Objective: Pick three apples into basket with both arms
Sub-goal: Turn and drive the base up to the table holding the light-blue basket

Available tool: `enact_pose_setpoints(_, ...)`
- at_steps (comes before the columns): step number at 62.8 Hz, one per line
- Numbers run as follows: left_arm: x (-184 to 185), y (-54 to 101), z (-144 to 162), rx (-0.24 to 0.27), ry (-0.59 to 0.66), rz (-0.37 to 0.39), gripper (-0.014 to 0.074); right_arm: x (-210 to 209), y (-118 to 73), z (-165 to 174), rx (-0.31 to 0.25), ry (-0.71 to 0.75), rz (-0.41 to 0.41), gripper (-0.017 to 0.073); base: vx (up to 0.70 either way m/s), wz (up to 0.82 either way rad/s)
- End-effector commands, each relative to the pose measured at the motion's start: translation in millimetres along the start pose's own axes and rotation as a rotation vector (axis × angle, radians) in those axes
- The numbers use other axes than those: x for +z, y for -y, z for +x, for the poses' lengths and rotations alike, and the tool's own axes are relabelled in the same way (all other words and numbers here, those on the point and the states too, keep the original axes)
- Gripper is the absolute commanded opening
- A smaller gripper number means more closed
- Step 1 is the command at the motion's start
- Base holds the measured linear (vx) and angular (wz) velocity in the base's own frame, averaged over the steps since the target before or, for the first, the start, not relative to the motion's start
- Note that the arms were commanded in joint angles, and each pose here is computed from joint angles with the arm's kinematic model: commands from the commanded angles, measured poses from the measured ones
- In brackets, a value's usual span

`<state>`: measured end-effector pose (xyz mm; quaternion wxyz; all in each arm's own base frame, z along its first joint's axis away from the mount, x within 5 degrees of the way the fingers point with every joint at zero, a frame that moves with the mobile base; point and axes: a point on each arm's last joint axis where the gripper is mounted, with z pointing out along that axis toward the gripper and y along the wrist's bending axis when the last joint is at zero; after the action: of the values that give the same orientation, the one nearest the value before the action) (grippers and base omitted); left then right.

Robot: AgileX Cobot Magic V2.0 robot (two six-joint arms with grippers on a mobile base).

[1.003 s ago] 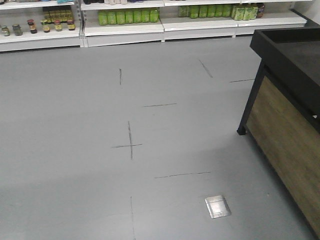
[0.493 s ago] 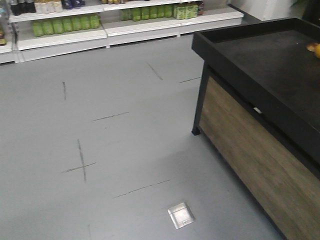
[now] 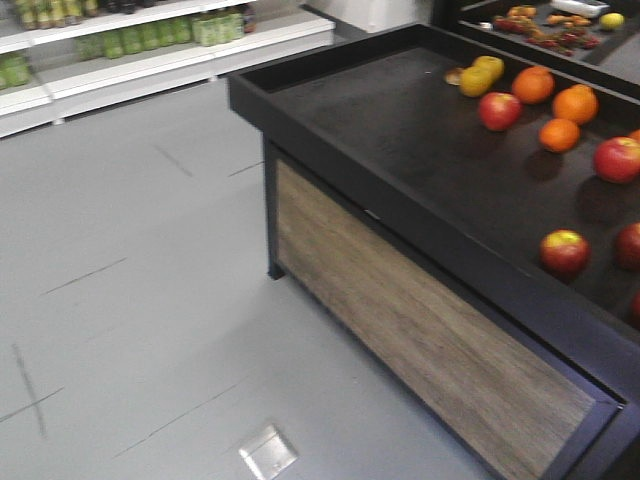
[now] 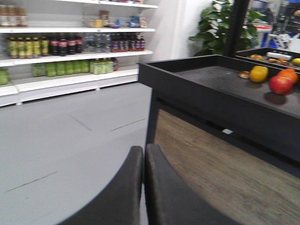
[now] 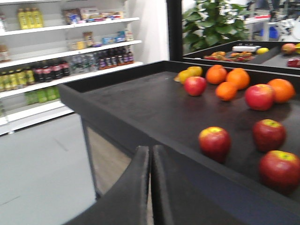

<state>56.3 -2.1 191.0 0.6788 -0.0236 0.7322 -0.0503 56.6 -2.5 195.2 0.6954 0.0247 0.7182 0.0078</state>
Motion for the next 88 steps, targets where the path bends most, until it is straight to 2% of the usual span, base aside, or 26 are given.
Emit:
enact_pose_setpoints(1,-3.1,2.1,-16.2,-0.004,0.116,0.017,-0.0006,-0.4,-1.9,-1.9,-0.021,0.065,-0.022,-0.0005,0.11,-0.49)
enact_pose_setpoints(88,-3.1,2.1,-16.2,-0.004,0.116,0.017,-0.0006,-0.4,-1.9,-1.9,-0.021,0.065,-0.022,-0.0005,0.07,-0.47)
